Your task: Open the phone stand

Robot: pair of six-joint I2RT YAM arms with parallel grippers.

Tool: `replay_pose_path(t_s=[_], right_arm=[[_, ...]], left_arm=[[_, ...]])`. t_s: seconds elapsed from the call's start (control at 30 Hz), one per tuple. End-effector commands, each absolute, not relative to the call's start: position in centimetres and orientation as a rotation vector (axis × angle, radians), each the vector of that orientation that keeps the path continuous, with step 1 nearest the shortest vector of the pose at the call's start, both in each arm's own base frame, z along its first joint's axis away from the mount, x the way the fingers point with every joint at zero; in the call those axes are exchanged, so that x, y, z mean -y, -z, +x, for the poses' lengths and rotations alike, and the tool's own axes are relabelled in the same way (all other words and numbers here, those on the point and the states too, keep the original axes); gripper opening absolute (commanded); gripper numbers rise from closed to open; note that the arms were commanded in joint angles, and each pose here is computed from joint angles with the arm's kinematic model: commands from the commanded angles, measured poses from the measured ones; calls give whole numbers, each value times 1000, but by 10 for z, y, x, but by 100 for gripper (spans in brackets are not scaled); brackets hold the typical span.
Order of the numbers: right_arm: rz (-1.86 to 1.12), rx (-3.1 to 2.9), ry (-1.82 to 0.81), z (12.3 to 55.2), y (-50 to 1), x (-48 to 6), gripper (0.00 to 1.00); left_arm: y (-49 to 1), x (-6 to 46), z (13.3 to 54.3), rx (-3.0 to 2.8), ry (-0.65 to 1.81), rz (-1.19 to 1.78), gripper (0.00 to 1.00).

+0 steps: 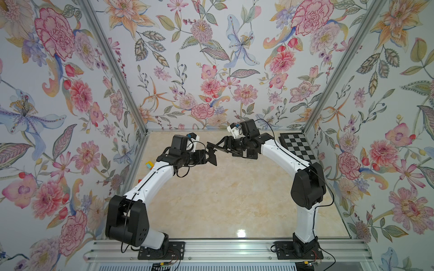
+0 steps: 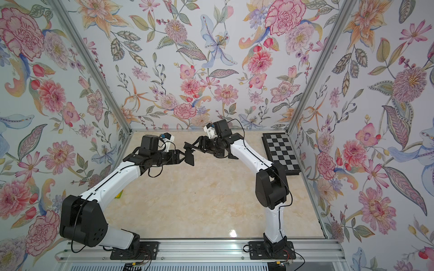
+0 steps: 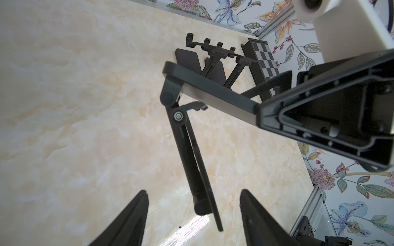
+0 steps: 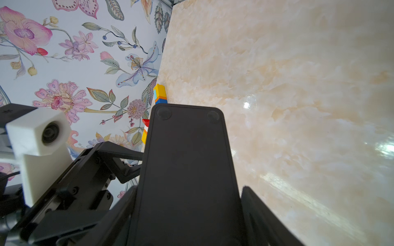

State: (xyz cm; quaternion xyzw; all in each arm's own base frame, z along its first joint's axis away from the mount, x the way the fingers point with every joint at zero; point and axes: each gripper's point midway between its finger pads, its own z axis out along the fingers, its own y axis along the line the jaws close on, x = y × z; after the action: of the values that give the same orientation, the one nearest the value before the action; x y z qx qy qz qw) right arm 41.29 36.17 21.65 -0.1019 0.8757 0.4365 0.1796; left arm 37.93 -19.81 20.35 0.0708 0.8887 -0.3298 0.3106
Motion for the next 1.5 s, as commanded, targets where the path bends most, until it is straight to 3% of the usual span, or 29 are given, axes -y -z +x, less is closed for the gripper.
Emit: replay_pose_path(t_s=[0.0, 0.2, 0.53, 1.17, 1.47], right_arm=[[-321, -2456, -1221, 417, -221, -365, 53], [-342, -2462, -1216, 414, -219, -369, 53], [-372, -2464, -1219, 409, -219, -375, 52], [-425, -2455, -1242, 402, -225, -383, 52], [-464, -2456, -1233, 398, -226, -389, 52]], left_arm=[[-213, 206, 381, -2327, 891, 237, 68], [-213, 209, 385, -2327, 896, 242, 60], [-205, 211, 388, -2347, 898, 245, 58], [-197, 215, 392, -2363, 899, 265, 43], [-194, 217, 394, -2367, 904, 276, 24]])
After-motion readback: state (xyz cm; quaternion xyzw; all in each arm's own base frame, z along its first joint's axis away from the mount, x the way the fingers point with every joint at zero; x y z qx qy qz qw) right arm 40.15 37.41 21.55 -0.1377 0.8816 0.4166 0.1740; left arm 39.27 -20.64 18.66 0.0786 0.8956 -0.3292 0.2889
